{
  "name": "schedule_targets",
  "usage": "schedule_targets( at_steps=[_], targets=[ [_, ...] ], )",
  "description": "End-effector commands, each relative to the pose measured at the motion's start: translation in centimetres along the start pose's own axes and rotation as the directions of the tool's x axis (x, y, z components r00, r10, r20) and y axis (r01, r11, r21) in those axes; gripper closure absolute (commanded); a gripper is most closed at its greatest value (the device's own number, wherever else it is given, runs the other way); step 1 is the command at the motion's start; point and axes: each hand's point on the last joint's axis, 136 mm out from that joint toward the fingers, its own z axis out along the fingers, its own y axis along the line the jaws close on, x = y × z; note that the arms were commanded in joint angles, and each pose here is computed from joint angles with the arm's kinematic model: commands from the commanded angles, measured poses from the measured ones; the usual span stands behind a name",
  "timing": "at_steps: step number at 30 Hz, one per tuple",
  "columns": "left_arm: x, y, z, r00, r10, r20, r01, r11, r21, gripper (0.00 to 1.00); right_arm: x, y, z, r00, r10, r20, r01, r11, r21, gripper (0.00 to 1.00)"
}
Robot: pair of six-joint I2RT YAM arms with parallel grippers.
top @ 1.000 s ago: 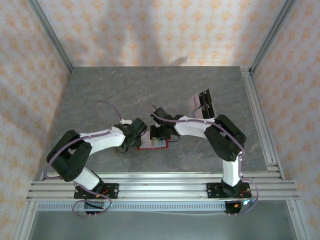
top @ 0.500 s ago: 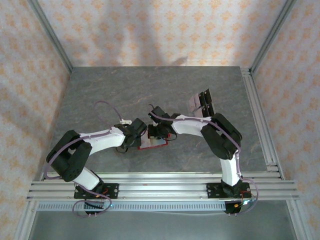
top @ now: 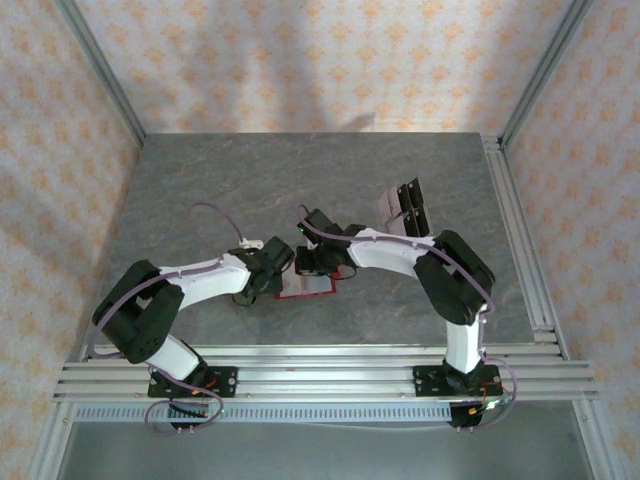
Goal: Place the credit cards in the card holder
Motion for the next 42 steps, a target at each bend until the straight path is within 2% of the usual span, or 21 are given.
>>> schedule_targets(
  at_steps=[1,9,12,17,27,42],
  targets=[
    [0.4,1.3,0.0,1.0,0.003,0.0,-0.003,0.998,-0.068,0.0,-1.1,-1.6,-4.2,0.996,0.008,0.092,-0.015,0.997,0.07,0.57],
    [-0.7,3.1,-2.1,0.998,-0.011,0.055,0.016,0.995,-0.097,0.0,0.8,-4.2,-4.6,0.996,0.036,0.086,-0.047,0.991,0.125,0.45],
    [-1.3,3.2,-3.1,0.997,-0.022,0.077,0.027,0.997,-0.074,0.0,1.3,-5.0,-4.8,0.994,0.049,0.095,-0.062,0.989,0.136,0.43],
    [-1.9,2.2,-4.0,0.995,-0.021,0.095,0.021,1.0,-0.003,0.0,1.6,-4.8,-4.6,0.993,0.066,0.095,-0.076,0.992,0.105,0.43],
    [-1.8,-0.8,-3.5,0.996,-0.022,0.084,0.011,0.993,0.119,0.0,2.4,-3.8,-2.8,0.996,0.08,0.043,-0.083,0.995,0.052,0.46],
    [-0.1,-1.3,-1.5,0.999,-0.022,0.04,0.017,0.993,0.115,0.0,2.8,-4.6,-1.4,0.996,0.088,0.026,-0.09,0.992,0.087,0.43]
  ],
)
